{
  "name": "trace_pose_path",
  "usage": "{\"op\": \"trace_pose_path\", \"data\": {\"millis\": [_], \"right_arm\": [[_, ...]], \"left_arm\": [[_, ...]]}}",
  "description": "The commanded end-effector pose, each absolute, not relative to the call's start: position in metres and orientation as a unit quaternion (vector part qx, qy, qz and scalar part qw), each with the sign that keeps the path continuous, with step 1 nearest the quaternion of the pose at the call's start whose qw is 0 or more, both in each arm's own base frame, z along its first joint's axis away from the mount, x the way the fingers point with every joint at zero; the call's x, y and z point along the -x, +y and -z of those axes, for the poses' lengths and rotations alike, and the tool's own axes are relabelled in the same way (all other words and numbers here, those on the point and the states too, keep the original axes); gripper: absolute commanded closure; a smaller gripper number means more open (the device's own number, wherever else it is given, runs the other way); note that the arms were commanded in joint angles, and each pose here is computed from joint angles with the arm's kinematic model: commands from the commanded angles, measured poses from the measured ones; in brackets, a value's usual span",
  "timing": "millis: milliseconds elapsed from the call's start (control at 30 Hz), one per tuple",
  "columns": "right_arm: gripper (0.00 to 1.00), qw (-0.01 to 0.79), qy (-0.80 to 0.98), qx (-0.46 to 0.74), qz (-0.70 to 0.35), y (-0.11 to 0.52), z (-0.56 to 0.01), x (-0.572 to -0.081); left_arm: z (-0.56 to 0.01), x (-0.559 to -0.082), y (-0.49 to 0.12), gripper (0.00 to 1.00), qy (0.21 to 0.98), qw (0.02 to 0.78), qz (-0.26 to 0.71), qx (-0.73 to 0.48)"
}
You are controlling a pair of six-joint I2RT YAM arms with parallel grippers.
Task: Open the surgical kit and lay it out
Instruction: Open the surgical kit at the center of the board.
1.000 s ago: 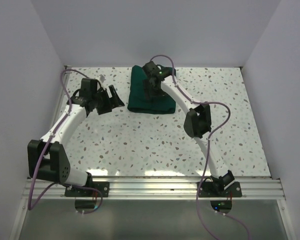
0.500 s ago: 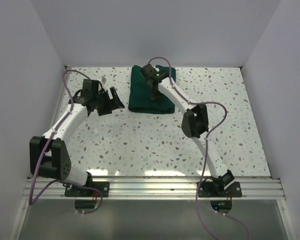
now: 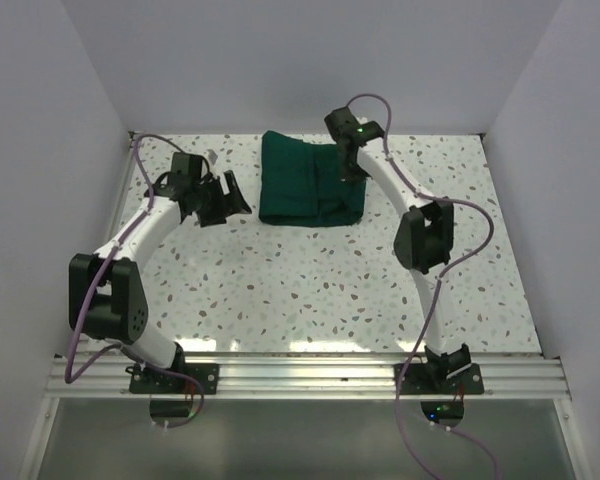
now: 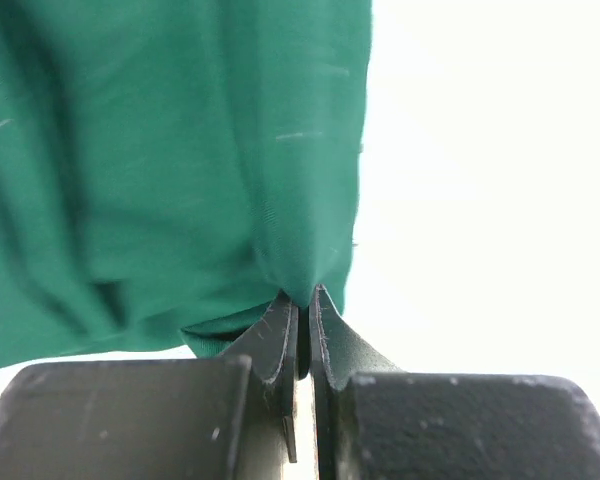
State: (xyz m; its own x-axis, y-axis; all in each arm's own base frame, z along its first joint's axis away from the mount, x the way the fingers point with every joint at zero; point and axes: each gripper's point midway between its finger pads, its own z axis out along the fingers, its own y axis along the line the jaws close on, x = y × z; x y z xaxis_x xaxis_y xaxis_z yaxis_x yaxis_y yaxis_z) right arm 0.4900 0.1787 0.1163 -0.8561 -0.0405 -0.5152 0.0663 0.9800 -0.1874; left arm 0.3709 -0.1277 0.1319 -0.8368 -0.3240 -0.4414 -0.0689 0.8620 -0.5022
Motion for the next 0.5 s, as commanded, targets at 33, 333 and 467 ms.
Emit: {"op": "trace_pose_path", "data": {"millis": [33,333,467], "right_arm": [[1.00,0.300,0.944,-0.051,0.130,0.141,-0.148,-0.495],[0.12,0.173,0.964,-0.103,0.172,0.080,-0.063,-0.449],[0.01,0.178,0.957,-0.111,0.198,0.061,-0.070,-0.444]], "left_arm": [[-0.153,-0.392,-0.130,0.19,0.919,0.299,0.243,0.083],[-0.148,-0.428,-0.136,0.18,0.929,0.322,0.178,0.047],[-0.151,-0.467,-0.161,0.18,0.933,0.334,0.130,0.022]]}}
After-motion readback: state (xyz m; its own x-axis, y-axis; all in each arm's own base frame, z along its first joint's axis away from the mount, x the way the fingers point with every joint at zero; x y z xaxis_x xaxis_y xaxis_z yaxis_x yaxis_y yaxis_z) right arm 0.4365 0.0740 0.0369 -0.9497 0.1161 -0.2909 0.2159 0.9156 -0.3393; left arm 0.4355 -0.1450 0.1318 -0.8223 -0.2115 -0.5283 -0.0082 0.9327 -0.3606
